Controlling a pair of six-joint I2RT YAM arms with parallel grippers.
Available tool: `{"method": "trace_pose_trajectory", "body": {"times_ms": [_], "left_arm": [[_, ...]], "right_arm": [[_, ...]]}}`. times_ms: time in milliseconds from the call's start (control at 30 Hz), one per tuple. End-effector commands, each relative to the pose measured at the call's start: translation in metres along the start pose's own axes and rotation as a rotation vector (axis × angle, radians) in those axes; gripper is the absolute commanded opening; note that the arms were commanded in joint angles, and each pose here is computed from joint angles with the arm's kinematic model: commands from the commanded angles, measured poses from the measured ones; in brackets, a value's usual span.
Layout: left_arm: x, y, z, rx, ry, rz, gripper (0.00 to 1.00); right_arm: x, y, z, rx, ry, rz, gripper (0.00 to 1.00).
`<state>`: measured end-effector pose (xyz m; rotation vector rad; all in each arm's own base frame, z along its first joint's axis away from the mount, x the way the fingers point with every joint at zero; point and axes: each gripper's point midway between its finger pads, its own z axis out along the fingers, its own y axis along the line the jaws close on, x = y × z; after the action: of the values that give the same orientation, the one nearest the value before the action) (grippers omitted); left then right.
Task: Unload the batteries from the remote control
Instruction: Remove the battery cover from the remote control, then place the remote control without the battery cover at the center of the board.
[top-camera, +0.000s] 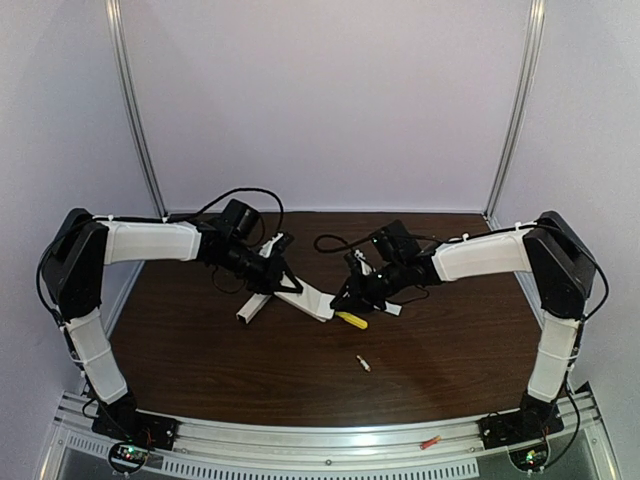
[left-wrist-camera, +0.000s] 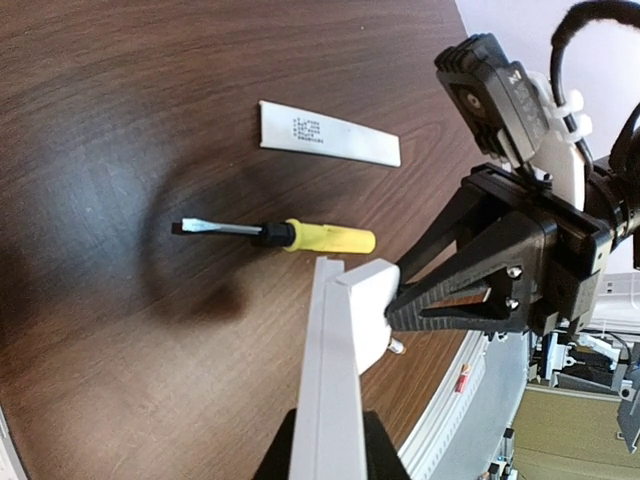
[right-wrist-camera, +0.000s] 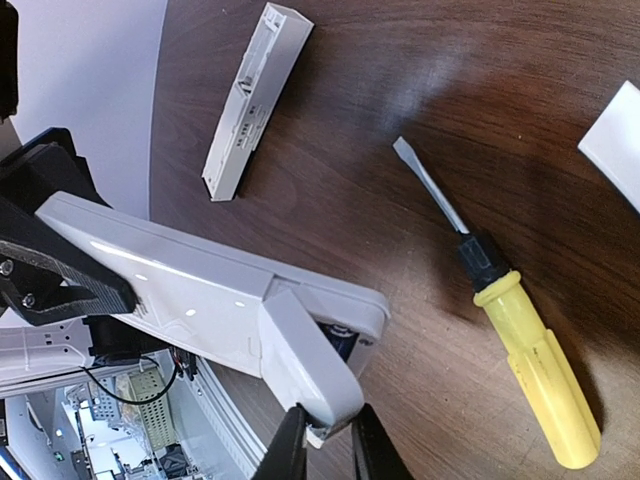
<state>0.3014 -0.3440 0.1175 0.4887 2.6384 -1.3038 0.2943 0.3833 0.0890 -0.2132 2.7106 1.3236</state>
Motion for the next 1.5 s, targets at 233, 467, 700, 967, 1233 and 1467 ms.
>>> {"method": "trace_pose_trajectory", "body": {"times_ms": [233,467,700,967,1233,1467], "left_arm": [[-0.007,-0.005,-0.014,-0.08,-0.065,0.057,0.0],[-0.005,0.007,-0.017,-0.15,-0.066,0.054,0.0],[-0.005,0.015,-0.02,-0.196,-0.073,0.047,0.0],[-0.002,0.018,-0.022,-0.217,-0.066,0.045,0.0],[0.007,0.009,-0.028,-0.191,-0.049,0.063,0.0],[0.029,0.01,-0.029,-0.157,-0.007,0.061,0.0]], "right_arm": [[0.003,-0.002,-0.018,0.118,-0.02,0.02,0.11],[0.002,-0.01,-0.019,0.169,-0.016,0.024,0.1],[0.012,-0.033,-0.012,0.235,0.023,0.044,0.09],[0.016,-0.043,-0.007,0.263,0.046,0.04,0.09],[0.011,-0.037,-0.012,0.267,0.037,0.004,0.12],[0.007,-0.026,-0.028,0.285,0.019,-0.033,0.21]]}}
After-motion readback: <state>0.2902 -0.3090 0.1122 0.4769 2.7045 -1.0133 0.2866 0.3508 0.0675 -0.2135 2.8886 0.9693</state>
